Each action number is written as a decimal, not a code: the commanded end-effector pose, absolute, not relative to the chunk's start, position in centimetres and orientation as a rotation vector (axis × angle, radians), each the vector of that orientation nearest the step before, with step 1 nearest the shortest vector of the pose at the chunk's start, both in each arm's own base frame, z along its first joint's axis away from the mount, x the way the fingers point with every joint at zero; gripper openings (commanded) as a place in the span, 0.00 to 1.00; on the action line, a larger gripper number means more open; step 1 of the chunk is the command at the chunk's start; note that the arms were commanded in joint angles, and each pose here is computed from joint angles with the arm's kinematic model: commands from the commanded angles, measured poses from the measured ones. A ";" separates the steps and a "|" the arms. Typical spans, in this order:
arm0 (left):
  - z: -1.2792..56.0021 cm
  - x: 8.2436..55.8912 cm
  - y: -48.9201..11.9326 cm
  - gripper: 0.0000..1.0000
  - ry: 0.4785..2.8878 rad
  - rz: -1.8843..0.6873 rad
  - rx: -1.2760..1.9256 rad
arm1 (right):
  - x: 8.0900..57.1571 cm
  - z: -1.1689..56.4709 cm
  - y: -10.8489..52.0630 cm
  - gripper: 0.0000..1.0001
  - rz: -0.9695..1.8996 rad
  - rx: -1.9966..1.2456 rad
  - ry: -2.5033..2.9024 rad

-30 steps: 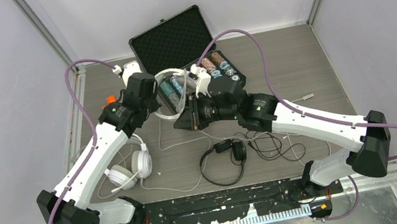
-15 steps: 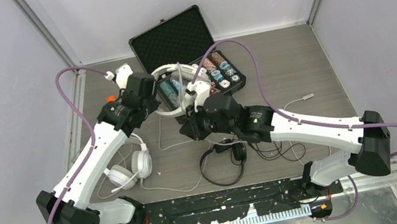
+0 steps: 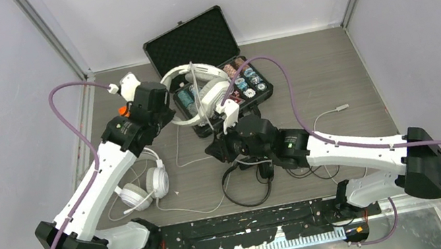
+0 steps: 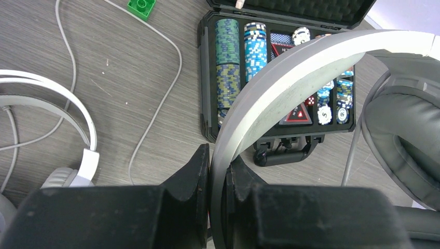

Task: Wrap the headphones
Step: Wrap the headphones cable around the headphones.

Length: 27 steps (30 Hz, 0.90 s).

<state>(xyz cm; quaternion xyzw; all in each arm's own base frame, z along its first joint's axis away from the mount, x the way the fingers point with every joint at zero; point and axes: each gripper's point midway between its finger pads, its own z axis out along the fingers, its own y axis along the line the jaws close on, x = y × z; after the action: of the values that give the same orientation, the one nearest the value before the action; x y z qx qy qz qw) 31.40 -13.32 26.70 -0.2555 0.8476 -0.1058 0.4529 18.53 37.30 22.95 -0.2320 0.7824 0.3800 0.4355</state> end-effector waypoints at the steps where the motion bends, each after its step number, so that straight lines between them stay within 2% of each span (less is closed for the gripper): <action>1: 32.8 32.7 -13.9 0.00 1.881 -0.466 -0.746 | 18.9 25.1 38.1 0.19 0.988 -0.561 1.825; 5: 33.1 32.9 -14.0 0.00 1.864 -0.482 -0.753 | 18.9 24.9 38.4 0.18 0.996 -0.562 1.820; 11: 32.7 33.4 -14.2 0.00 1.849 -0.484 -0.758 | 18.4 25.5 38.9 0.00 1.021 -0.579 1.807; 27: 31.6 34.0 -14.7 0.00 1.865 -0.479 -0.776 | 17.5 25.6 41.2 0.00 1.039 -0.642 1.819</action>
<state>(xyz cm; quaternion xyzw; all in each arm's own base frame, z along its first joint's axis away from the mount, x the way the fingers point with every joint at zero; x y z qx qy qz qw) 32.07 -13.91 27.41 -0.2730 0.8335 -0.1300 0.4625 17.93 39.97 23.01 -0.2528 0.7604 0.4031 0.4421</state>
